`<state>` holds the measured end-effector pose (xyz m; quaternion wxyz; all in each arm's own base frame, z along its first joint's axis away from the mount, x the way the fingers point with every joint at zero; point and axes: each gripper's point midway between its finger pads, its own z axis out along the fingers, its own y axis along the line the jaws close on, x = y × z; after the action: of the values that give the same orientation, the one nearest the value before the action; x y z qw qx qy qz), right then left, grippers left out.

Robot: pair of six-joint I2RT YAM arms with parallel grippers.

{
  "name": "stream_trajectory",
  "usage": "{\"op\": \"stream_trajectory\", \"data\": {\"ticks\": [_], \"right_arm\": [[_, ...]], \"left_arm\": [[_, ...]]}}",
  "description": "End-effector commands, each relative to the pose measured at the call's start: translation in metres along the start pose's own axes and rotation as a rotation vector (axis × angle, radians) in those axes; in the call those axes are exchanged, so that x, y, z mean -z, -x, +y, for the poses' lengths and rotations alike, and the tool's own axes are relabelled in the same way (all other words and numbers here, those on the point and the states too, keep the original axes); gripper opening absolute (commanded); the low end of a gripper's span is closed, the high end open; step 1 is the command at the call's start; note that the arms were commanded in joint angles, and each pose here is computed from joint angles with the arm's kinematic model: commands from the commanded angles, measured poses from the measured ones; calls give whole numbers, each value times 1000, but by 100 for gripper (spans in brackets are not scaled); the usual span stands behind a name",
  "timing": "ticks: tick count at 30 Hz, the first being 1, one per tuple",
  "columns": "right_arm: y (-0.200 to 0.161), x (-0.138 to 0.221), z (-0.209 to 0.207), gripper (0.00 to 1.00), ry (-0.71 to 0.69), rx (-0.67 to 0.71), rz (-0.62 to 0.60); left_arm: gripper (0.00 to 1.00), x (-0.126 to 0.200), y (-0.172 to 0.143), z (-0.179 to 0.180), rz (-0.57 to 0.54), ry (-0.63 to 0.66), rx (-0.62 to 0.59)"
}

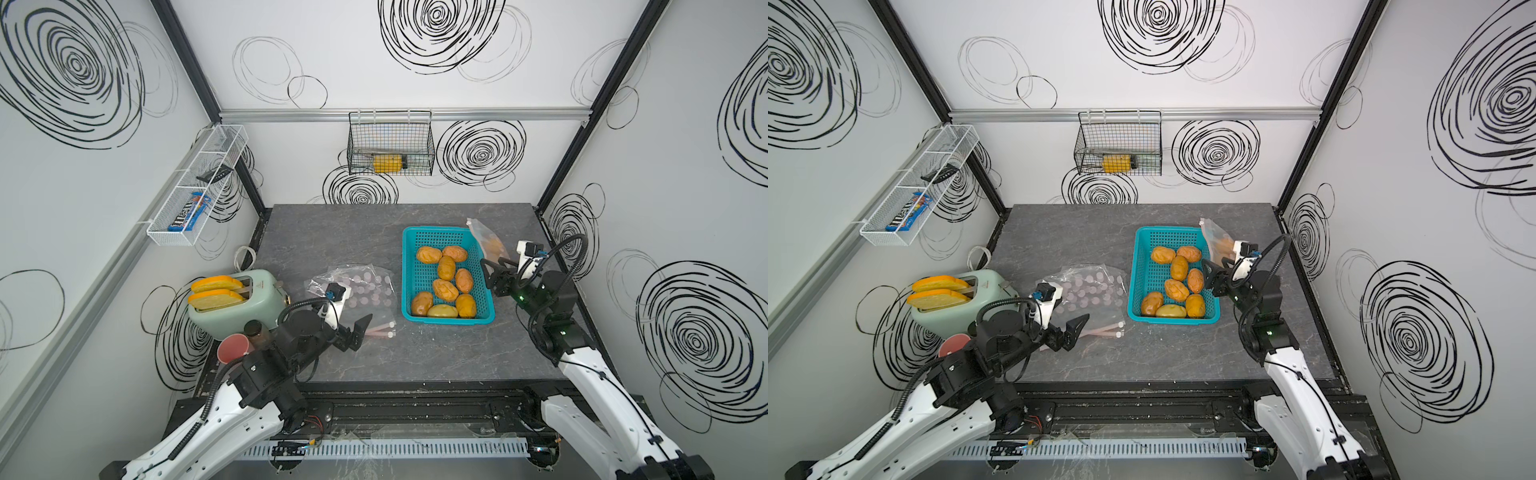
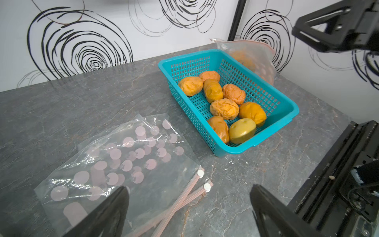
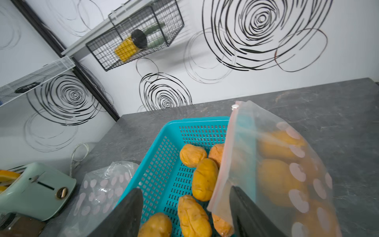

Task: Put the potatoes into a zipper bag and zip it
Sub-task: Place the zipper food storage bag at the center of the board, then pick up the zipper food storage bag.

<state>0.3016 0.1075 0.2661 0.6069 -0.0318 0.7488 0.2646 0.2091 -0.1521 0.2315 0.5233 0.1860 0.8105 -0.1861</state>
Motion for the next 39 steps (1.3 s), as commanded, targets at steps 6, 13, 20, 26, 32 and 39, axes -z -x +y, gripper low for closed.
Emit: {"op": "stream_trajectory", "data": {"ticks": [6,13,20,26,32,39], "right_arm": [[-28,17,35,66,80,54,-1],[-35,35,32,65,71,77,-66],[-43,46,31,65,96,37,-99],[-37,57,32,67,120,11,-180],[-36,61,32,68,126,1,-196],[-39,60,33,68,137,-13,-192]], "left_arm": [[99,9,78,23,-35,200,-327],[95,-16,-27,28,411,155,-665],[89,-39,-116,25,665,89,-815],[79,-43,-152,33,764,98,-852],[63,-44,-178,47,869,121,-877],[42,-48,-182,60,908,166,-863]]}}
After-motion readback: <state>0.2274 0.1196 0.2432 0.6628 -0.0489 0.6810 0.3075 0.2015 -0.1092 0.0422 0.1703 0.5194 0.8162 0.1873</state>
